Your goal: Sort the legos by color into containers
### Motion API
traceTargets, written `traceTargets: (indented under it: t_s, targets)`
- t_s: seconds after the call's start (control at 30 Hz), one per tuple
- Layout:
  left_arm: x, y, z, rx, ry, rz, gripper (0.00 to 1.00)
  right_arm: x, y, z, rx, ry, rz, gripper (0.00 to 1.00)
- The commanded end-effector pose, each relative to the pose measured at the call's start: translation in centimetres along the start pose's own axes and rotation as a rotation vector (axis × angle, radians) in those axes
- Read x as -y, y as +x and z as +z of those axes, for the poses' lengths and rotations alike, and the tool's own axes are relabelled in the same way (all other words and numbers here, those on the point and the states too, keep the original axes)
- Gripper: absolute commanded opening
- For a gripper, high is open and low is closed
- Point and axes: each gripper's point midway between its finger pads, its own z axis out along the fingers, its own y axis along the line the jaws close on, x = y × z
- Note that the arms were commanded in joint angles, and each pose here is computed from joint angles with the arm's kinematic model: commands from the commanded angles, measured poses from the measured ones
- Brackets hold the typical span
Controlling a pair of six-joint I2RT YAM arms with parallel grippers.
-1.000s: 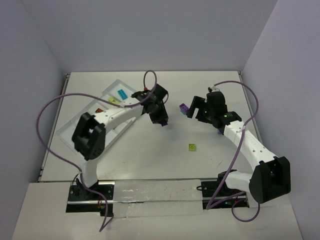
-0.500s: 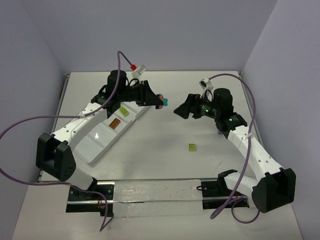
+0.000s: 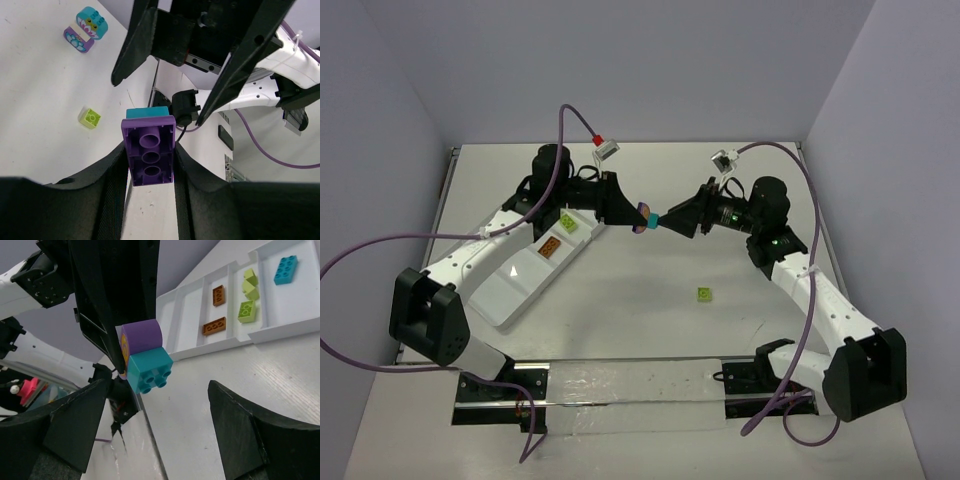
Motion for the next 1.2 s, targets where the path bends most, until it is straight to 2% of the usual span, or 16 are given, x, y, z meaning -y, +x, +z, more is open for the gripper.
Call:
traceTargets:
  t_s: [0.0,0.23,0.33,0.43,0.57,0.7,0.77,0.83,1.0,1.07,1.17]
  targets:
    - [3.6,-1.5,-1.1,0.033,0.079,0.159,0.0,-2.2,-0.8,0.5,0.001,-0.134,-0.033,0.86]
    - [3.9,-1.5,-1.3,0.028,0.088,0.169,0.0,-2.9,0.1,1.2,-0.046,-0.192,-0.021,0.75]
    - [3.8,-1.6,-1.2,0.028,0.079,0.165,0.0,-3.2,0.1,1.4,-0.05,-0.209,-0.014,0.62]
    - [3.3,-1.4,-1.1,0.017,0.07,0.15,0.0,-3.6,0.2,1.5,-0.066,-0.232,0.001,0.57]
    - [3.1,-1.1,-1.0,0.015,0.074,0.147,0.0,-4.1,0.5,1.7,-0.081,-0.261,0.01,0.54]
    - [3.1,-0.9,-1.0,0.009,0.077,0.144,0.0,-4.4,1.0,2.2,-0.105,-0.278,0.017,0.56]
    - [3.2,-0.9,-1.1,0.009,0.078,0.147,0.0,-4.6,1.1,2.4,-0.108,-0.286,0.018,0.52]
    - [3.2,-0.9,-1.1,0.01,0.076,0.15,0.0,-4.8,1.0,2.4,-0.102,-0.293,0.012,0.42]
    - [2.9,-0.6,-1.2,0.013,0.059,0.146,0.0,-4.8,0.7,2.3,-0.077,-0.279,0.013,0.06]
    - [2.5,-0.5,-1.2,0.012,0.047,0.137,0.0,-4.4,0.8,2.3,-0.067,-0.251,0.013,0.0]
    - [1.9,-0.3,-1.2,0.009,0.021,0.122,0.0,-3.6,0.7,2.2,-0.045,-0.195,-0.013,0.0]
